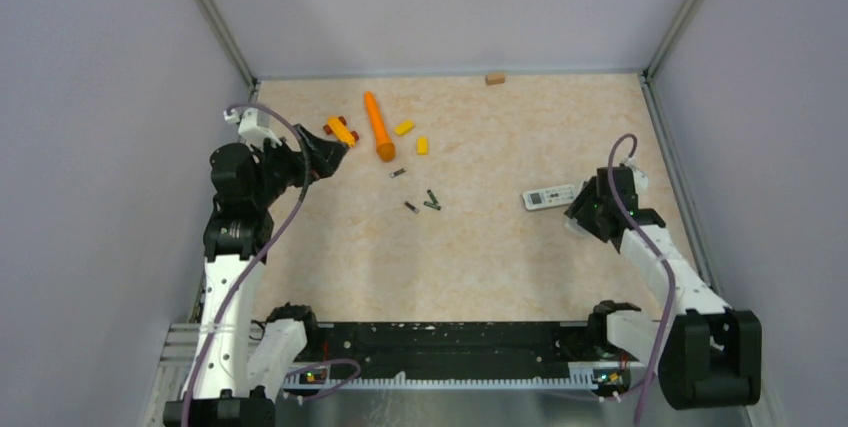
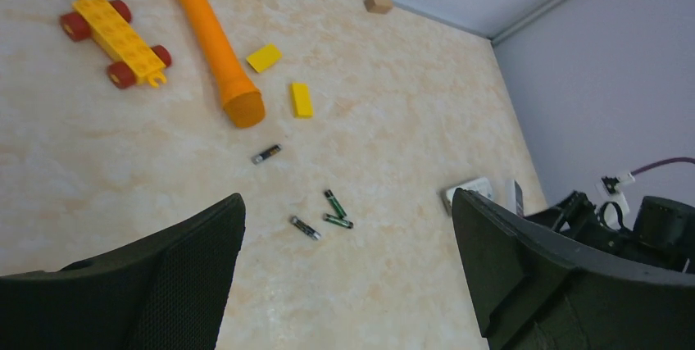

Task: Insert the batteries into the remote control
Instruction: Pick up the remote control from the center of the board.

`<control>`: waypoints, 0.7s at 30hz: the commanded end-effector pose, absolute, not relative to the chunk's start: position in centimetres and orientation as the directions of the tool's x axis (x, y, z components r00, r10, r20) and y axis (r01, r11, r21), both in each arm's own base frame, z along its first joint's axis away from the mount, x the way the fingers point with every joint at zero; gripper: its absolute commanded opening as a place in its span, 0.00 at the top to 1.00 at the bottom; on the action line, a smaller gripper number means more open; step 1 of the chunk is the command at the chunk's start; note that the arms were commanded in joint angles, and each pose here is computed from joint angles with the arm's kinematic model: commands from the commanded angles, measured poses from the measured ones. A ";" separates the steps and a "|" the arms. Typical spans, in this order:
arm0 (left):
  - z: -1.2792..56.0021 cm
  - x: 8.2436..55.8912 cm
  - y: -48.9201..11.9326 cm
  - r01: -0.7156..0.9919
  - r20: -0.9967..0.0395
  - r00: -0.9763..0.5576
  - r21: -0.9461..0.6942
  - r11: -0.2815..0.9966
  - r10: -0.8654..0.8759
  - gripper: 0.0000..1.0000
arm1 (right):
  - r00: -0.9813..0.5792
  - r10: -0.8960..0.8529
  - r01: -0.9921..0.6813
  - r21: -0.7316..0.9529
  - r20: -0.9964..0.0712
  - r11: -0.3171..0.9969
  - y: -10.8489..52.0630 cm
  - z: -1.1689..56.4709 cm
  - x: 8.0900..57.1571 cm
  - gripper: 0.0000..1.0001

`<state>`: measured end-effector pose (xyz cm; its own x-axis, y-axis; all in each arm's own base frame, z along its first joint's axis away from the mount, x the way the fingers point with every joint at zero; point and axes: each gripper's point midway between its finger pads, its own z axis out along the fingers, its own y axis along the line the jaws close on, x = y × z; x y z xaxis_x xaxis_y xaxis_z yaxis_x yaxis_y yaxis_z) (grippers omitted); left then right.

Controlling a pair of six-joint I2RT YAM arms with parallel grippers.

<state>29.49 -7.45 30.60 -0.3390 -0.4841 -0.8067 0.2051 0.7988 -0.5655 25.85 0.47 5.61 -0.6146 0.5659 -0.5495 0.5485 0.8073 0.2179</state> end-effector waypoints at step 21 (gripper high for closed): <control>30.1 26.9 -24.1 0.477 -0.612 -0.713 -0.782 0.403 -0.343 0.01 | -0.666 0.501 -0.411 0.832 -0.553 0.372 18.7 25.3 22.5 0.73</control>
